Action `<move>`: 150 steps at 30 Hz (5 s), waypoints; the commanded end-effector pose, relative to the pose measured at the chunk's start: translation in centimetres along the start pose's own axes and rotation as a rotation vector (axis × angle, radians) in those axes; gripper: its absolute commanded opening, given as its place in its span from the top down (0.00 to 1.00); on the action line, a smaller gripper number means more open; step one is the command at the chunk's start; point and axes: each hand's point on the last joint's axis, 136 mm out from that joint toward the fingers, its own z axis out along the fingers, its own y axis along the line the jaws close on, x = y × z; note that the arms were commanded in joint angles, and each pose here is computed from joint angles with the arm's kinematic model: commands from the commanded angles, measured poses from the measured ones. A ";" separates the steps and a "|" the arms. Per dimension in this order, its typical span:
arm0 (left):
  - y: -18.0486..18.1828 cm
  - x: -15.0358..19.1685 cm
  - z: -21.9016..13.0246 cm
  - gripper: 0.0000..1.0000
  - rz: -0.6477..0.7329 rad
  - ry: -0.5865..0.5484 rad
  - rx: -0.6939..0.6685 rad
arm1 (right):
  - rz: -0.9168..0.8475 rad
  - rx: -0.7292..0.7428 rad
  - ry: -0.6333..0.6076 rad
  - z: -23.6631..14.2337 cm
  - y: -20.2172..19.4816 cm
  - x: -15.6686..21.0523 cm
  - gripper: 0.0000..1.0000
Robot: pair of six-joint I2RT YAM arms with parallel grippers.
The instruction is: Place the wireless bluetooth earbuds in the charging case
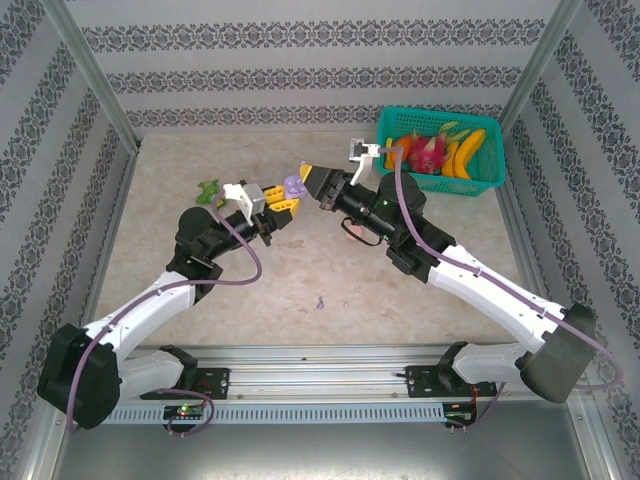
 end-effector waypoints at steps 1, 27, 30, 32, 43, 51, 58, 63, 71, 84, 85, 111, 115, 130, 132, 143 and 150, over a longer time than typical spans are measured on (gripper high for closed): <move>-0.2 -3.8 0.9 1.00 0.099 -0.114 0.005 | 0.002 -0.102 -0.051 -0.2 2.6 -1.9 0.82; 0.2 -4.3 1.8 1.00 0.075 -0.134 0.009 | -0.010 -0.008 -0.059 -0.2 -1.1 -0.4 0.82; 0.1 -4.4 1.7 1.00 0.073 -0.137 0.014 | -0.017 0.002 -0.061 -0.1 -1.4 -0.3 0.82; 0.0 -4.6 1.7 1.00 0.073 -0.139 0.016 | -0.020 0.009 -0.062 -0.1 -1.6 -0.3 0.82; 0.0 -4.8 1.7 1.00 0.067 -0.141 0.010 | -0.027 0.004 -0.011 0.6 -1.8 1.3 0.82; 0.5 -5.0 1.7 1.00 0.065 -0.150 -0.021 | -0.051 0.021 0.027 0.3 -1.9 3.3 0.83; 0.7 -5.5 1.5 1.00 0.070 -0.155 -0.040 | -0.069 0.064 0.059 -0.2 -2.9 4.5 0.83; 0.7 -5.5 1.3 1.00 0.069 -0.155 -0.045 | -0.073 0.082 0.053 -0.7 -3.2 4.4 0.83; 0.7 -5.2 1.4 1.00 0.057 -0.149 -0.040 | -0.074 0.076 0.062 -0.4 -2.7 4.2 0.80; 3.2 0.6 -0.8 1.00 -0.006 -0.064 -0.238 | -0.010 0.359 0.095 -3.2 -12.2 6.0 0.68; 3.4 0.9 -1.2 1.00 -0.009 -0.060 -0.259 | 0.002 0.389 0.094 -3.7 -13.3 6.3 0.64; 4.2 4.5 -5.0 1.00 -0.102 0.040 -0.409 | 0.070 0.930 0.344 -2.2 -32.1 4.9 0.32; 4.3 4.7 -5.0 1.00 -0.102 0.050 -0.416 | 0.041 0.973 0.410 0.2 -35.4 5.2 0.33; 4.6 4.9 -4.7 1.00 -0.094 0.069 -0.421 | -0.140 1.163 0.467 5.8 -44.5 2.4 0.33; 4.6 4.7 -4.5 1.00 -0.093 0.066 -0.417 | -0.145 1.173 0.466 6.1 -45.3 1.8 0.33; 4.9 4.8 -3.3 1.00 -0.121 0.065 -0.397 | -0.085 1.221 0.514 4.9 -49.0 3.0 0.31; 5.1 5.2 -2.9 1.00 -0.137 0.068 -0.393 | -0.014 1.202 0.565 4.0 -49.1 4.9 0.32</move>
